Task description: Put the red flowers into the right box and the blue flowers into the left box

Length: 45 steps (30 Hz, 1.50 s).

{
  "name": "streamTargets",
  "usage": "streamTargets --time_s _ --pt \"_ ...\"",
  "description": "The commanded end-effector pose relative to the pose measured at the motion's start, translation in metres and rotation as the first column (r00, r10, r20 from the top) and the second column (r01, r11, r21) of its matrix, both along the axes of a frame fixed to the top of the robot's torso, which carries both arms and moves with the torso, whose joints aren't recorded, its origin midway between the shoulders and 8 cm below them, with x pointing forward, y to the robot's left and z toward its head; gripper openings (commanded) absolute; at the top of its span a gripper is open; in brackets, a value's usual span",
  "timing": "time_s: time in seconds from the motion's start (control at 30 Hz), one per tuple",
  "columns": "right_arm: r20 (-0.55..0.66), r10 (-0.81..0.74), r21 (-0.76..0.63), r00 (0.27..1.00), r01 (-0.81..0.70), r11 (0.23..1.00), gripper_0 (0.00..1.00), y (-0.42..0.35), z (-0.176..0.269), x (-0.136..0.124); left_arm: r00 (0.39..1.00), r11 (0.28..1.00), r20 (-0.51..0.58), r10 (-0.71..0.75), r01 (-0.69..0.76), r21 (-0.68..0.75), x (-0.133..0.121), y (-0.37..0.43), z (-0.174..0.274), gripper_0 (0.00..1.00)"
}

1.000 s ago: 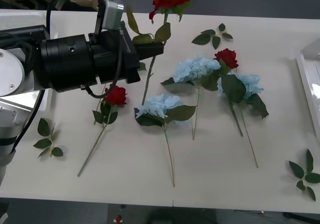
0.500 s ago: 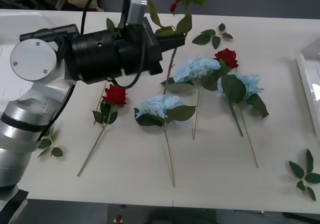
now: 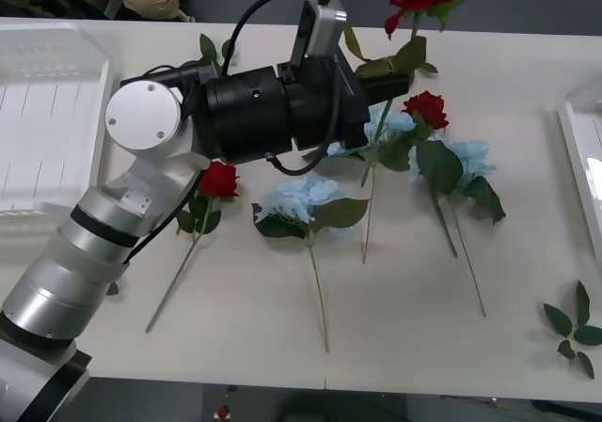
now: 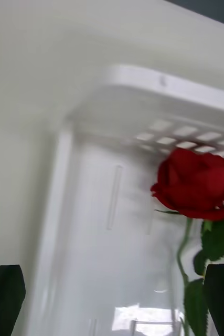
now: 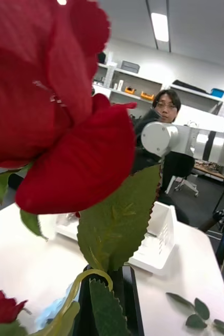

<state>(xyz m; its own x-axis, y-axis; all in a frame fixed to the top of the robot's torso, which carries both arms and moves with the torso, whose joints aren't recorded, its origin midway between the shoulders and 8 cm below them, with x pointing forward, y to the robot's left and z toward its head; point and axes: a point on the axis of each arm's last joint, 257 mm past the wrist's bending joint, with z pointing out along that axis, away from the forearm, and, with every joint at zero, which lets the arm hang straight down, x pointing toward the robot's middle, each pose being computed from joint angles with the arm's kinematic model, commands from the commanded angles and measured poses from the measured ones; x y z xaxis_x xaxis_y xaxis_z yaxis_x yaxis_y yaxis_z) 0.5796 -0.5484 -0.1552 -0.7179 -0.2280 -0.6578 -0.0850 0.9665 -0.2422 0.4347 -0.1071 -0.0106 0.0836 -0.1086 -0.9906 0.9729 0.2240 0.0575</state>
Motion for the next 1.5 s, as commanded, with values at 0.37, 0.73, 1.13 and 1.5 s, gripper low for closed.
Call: streamTargets --time_s 0.37,0.73,1.13,1.5 --pt "0.289 0.295 0.136 0.911 -0.344 0.929 1.0 0.098 0.094 -0.066 0.998 0.995 0.023 -0.06 0.061 -0.077 -0.025 -0.031 0.029 0.0" --pt "0.43 0.472 0.145 0.769 -0.575 0.805 1.0 0.14 0.101 -0.113 0.999 0.994 0.004 -0.053 0.053 -0.098 -0.024 -0.032 0.03 0.0" --pt "0.519 0.597 0.17 0.612 -0.758 0.63 1.0 0.209 0.087 -0.136 0.999 0.994 0.004 -0.053 0.053 -0.098 -0.024 -0.032 0.03 0.0" --pt "0.568 0.575 0.335 0.59 -0.803 0.493 1.0 0.258 0.077 -0.154 0.999 0.994 0.004 -0.053 0.053 -0.098 -0.024 -0.032 0.03 0.0"
